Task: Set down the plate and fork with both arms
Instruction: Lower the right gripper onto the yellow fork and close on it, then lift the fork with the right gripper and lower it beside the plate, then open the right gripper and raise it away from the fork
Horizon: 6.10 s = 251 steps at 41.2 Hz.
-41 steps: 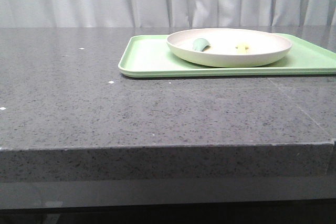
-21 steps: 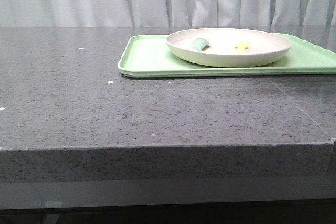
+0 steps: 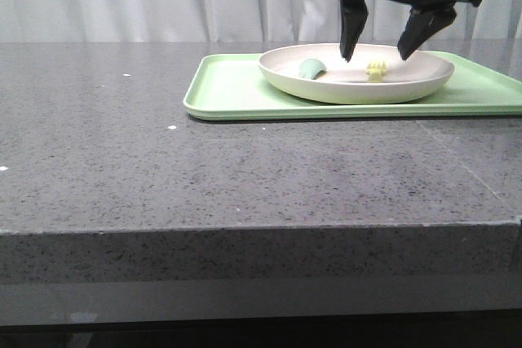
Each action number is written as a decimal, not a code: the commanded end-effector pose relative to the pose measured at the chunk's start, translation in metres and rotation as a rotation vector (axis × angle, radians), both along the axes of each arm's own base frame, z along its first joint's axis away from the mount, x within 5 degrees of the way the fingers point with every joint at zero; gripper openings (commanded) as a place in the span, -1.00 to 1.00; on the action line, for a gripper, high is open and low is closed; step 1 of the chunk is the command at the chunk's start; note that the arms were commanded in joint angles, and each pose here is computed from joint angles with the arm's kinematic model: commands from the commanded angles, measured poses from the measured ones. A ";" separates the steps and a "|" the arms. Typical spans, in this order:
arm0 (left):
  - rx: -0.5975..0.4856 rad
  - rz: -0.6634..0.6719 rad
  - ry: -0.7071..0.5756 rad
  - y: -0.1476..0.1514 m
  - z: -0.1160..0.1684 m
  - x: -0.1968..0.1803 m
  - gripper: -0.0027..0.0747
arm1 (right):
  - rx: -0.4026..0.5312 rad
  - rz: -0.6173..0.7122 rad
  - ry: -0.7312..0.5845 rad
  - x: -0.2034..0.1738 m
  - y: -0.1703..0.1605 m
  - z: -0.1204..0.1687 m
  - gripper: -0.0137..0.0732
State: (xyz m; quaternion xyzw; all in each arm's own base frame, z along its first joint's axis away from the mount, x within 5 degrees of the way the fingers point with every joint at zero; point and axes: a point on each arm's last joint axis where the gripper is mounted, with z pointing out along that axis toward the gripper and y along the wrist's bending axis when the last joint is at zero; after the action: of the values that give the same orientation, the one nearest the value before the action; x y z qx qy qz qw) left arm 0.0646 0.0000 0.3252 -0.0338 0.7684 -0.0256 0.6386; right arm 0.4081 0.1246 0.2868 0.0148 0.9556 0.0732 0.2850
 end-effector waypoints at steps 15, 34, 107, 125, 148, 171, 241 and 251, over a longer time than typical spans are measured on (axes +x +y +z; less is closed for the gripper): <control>-0.014 0.002 -0.101 0.000 0.015 0.001 -0.98 | 0.064 -0.102 -0.083 0.018 -0.014 0.017 0.53; -0.014 0.002 -0.101 0.000 0.015 0.001 -0.98 | 0.071 -0.100 -0.101 0.020 -0.013 0.017 0.53; -0.014 0.002 -0.101 0.000 0.015 0.001 -0.98 | 0.063 -0.103 -0.082 0.020 -0.014 0.023 -0.63; -0.014 0.002 -0.101 0.000 0.015 0.001 -0.98 | 0.041 -0.113 -0.129 0.021 -0.019 0.060 -0.63; -0.014 0.002 -0.101 0.000 0.015 0.001 -0.98 | -0.083 -0.274 -0.088 0.027 -0.102 0.065 -0.63; -0.014 0.002 -0.101 0.000 0.015 0.001 -0.98 | -0.138 -0.239 0.034 0.045 -0.106 0.020 -0.63; -0.014 0.002 -0.100 0.000 0.015 0.001 -0.98 | -0.171 -0.198 -0.032 -0.006 -0.110 0.117 -0.95; -0.014 0.002 -0.100 0.000 0.015 0.001 -0.98 | -0.186 -0.170 -0.017 -0.044 -0.111 0.140 -0.95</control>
State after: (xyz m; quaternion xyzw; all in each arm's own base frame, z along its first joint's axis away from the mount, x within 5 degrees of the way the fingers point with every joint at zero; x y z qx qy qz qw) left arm 0.0649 0.0000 0.3240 -0.0346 0.7696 -0.0262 0.6371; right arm 0.3999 0.0176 0.3920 0.0704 0.9542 -0.0326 0.2890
